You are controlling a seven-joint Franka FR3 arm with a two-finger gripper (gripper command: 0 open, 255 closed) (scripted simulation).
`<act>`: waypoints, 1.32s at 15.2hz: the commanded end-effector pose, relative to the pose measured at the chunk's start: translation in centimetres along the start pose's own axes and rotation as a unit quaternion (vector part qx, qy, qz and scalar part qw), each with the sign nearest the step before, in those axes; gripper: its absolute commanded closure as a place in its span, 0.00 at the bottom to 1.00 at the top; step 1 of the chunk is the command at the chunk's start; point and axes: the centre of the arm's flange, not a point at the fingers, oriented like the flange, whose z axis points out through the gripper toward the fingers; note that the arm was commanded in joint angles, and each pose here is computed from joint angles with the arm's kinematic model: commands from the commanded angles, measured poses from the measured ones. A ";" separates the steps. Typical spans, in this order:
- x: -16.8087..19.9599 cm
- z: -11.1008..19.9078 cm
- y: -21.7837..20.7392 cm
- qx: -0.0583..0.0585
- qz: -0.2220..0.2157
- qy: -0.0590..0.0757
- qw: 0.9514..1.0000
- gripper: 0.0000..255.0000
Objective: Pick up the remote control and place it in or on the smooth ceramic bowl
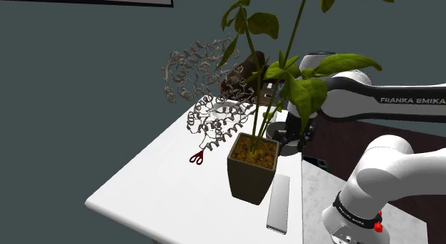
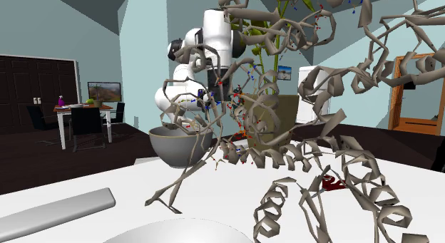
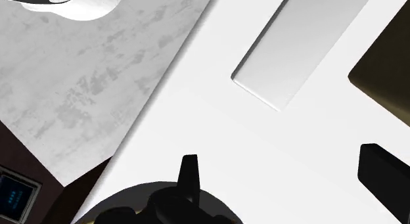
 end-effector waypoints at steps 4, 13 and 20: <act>-1.8 6.3 -2.2 -0.018 0.082 0.005 0.996 0.00; -1.8 10.3 -2.0 -0.018 0.082 0.005 0.996 0.00; -1.8 10.4 -2.1 -0.018 0.082 0.005 0.996 1.00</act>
